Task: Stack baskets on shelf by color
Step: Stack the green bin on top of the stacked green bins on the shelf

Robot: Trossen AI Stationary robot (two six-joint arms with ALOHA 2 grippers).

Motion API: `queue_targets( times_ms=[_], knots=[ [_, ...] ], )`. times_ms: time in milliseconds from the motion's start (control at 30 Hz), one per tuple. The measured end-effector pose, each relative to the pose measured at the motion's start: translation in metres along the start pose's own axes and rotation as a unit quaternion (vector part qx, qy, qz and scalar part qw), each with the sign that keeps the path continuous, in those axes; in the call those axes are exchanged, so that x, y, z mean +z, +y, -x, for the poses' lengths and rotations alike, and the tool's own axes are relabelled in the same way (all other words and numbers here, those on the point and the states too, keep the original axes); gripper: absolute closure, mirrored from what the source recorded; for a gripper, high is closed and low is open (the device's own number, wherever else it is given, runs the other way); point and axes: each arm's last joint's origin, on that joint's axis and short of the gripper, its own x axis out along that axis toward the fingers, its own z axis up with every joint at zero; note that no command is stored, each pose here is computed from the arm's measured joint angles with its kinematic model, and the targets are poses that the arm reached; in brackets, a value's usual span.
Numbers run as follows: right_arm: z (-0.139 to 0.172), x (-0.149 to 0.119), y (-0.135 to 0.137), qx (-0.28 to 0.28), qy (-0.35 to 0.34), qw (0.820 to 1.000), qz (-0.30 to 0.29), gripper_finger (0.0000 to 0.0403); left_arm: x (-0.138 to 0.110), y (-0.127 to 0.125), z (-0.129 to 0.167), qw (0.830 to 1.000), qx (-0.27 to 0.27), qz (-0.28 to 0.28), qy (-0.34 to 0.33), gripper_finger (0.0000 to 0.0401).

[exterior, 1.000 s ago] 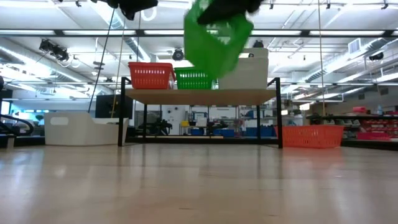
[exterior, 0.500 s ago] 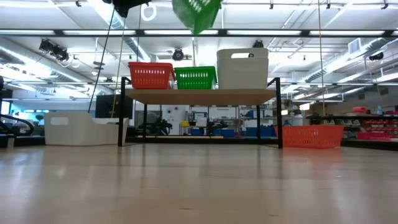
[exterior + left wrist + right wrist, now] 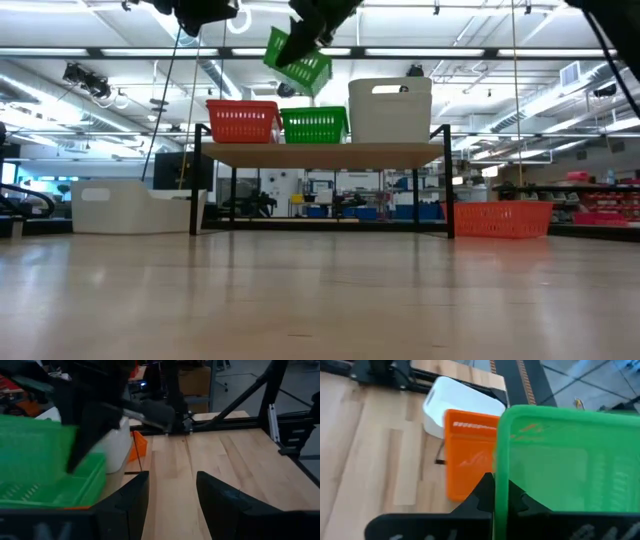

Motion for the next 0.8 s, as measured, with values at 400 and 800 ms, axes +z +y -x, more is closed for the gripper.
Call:
queue_targets(
  times_ms=[400,800],
  knots=[
    [-0.006,-0.022,-0.029,0.018,0.096,0.994,-0.057,0.0398,-0.003,0.000,0.001,1.000,0.006,0.002,0.015,0.0229],
    [-0.006,-0.023,-0.029,0.027,0.099,0.990,-0.095,0.0397,-0.006,0.000,0.001,0.999,0.004,0.017,0.032,0.0229]
  ],
)
